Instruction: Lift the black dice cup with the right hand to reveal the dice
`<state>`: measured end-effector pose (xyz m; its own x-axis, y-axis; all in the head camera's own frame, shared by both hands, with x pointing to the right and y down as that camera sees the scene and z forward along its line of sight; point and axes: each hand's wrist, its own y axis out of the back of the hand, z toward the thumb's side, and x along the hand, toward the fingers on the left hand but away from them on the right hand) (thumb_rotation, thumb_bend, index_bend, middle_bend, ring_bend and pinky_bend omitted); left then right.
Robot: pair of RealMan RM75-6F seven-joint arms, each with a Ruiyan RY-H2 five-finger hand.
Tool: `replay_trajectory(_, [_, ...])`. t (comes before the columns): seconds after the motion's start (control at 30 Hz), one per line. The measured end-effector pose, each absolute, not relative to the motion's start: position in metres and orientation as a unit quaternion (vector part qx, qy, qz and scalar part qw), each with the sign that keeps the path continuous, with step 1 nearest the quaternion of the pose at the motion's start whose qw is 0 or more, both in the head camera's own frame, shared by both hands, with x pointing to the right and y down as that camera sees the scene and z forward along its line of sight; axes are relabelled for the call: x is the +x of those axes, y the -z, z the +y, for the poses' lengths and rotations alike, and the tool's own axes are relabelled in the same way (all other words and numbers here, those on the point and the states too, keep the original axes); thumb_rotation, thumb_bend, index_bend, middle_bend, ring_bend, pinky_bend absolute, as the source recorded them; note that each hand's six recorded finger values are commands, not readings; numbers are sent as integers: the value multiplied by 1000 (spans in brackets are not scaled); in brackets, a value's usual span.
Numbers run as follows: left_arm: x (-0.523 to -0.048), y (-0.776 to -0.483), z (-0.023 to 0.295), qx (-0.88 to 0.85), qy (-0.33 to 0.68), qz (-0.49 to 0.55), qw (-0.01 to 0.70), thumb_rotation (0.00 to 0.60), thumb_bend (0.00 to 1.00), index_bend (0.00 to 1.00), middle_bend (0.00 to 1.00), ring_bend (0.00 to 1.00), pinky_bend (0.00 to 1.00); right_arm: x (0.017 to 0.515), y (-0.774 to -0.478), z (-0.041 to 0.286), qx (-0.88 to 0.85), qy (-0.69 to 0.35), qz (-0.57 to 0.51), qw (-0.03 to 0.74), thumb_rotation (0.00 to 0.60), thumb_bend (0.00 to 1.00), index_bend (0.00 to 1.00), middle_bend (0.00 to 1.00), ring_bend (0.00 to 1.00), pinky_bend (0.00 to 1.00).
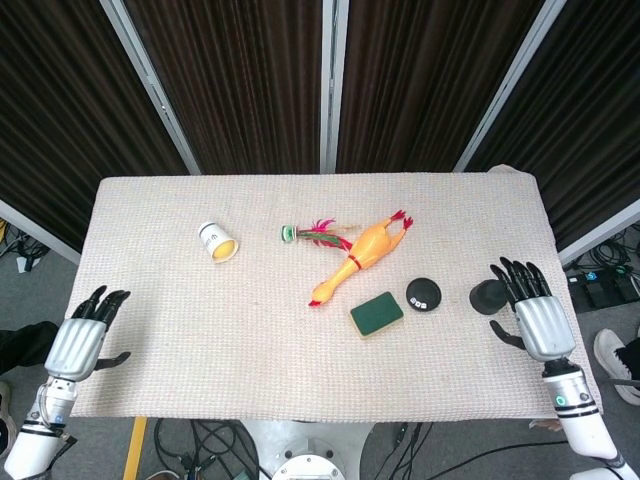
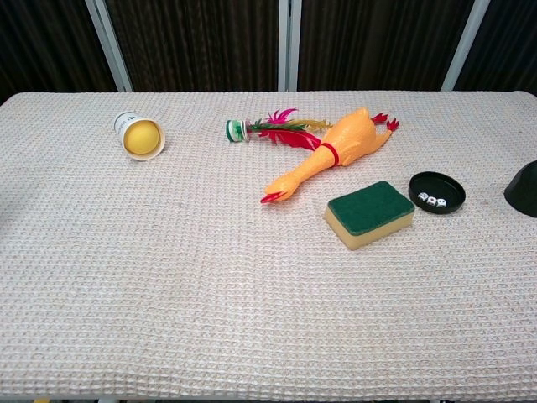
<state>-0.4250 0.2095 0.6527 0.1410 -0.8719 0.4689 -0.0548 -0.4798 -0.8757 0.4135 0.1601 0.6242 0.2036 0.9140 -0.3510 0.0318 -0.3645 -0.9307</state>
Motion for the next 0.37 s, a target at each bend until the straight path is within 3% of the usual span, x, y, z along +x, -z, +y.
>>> replay_trajectory(0.2, [-423,-646,204,-654,543,367,378,600,27,92,105,21,212,427,-625,203,-618,-556,-347,434,600,160,0,0,0,0])
replay_trajectory(0.37, [-426,-643,202,-648,539,380,381,600,26,92,105,21,212,437,-631,212,-613,-569,-354,420,600,163,0,0,0,0])
